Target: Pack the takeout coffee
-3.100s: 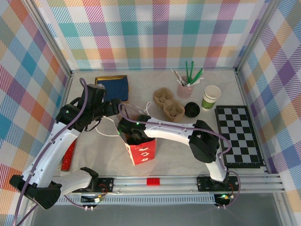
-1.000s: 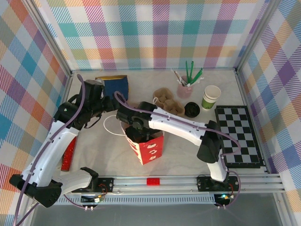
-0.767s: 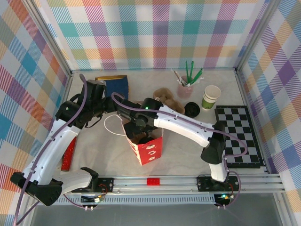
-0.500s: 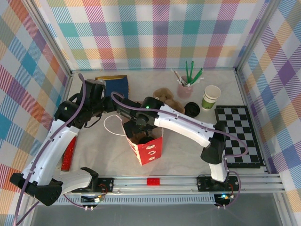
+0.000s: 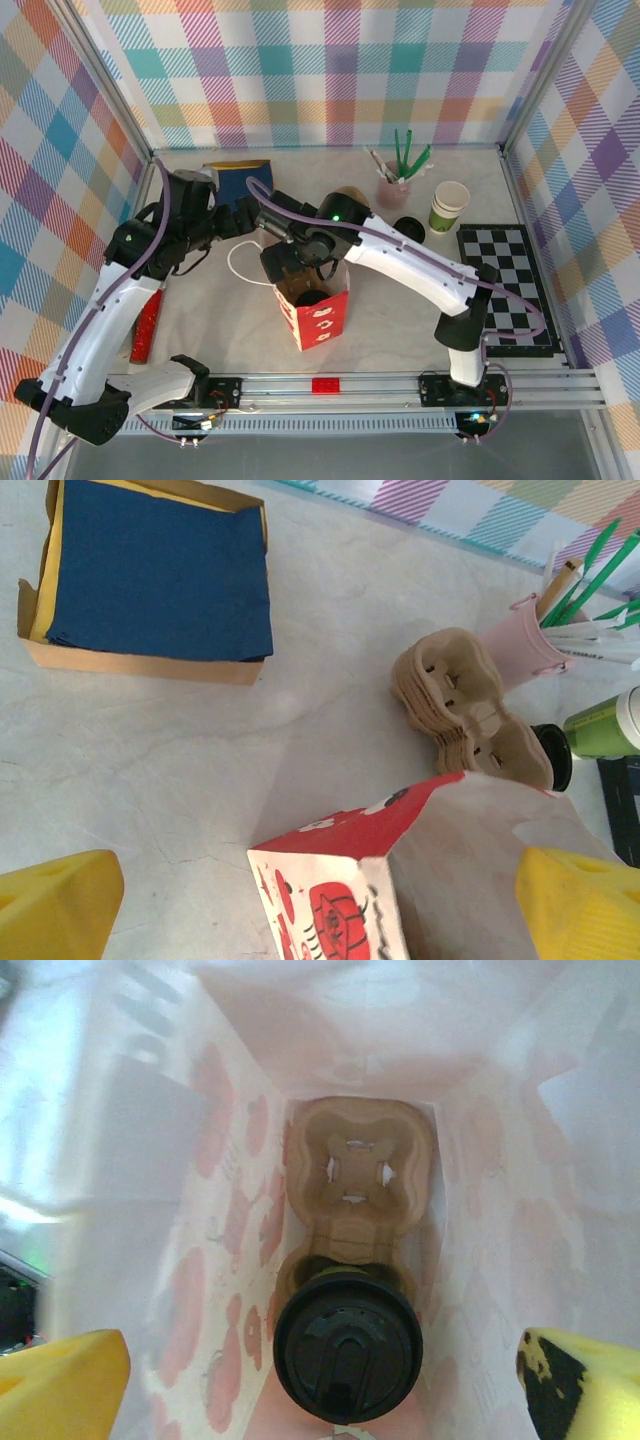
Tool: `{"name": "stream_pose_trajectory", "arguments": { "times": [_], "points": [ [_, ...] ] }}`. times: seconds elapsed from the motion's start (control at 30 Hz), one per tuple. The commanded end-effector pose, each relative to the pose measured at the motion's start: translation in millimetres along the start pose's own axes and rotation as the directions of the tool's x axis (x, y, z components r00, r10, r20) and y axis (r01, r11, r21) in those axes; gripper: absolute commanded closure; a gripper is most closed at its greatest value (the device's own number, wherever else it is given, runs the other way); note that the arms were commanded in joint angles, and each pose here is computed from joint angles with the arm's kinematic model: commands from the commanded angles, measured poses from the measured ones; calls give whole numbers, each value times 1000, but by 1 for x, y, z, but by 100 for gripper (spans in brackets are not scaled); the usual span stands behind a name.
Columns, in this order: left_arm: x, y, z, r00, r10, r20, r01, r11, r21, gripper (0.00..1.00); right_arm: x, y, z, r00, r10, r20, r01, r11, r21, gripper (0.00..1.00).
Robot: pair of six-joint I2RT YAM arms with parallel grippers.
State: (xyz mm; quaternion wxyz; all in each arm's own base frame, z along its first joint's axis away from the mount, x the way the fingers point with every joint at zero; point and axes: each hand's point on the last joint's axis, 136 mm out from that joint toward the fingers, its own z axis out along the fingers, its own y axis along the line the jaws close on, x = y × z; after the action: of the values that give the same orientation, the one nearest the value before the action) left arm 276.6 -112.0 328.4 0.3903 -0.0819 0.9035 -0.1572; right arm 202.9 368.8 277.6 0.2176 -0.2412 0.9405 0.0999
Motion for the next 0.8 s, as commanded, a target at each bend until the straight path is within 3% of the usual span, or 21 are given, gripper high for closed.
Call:
{"name": "stream_pose_trajectory", "arguments": {
  "times": [0.0, 0.53, 0.77],
  "points": [
    [-13, -5, -12, 998, 1, 60, -2, 1000, 26, 0, -5, 3, -33, 998, -29, 50, 32, 998, -59, 1],
    [-18, -2, -20, 995, -6, 95, 4, 1000, 19, 0, -16, 23, -88, 982, -81, 169, 123, 959, -254, 1],
    [-18, 1, -22, 993, -6, 117, 3, 1000, 20, 0, -19, 28, -130, 948, -120, 293, 223, 911, -348, 1]
  ]
}}
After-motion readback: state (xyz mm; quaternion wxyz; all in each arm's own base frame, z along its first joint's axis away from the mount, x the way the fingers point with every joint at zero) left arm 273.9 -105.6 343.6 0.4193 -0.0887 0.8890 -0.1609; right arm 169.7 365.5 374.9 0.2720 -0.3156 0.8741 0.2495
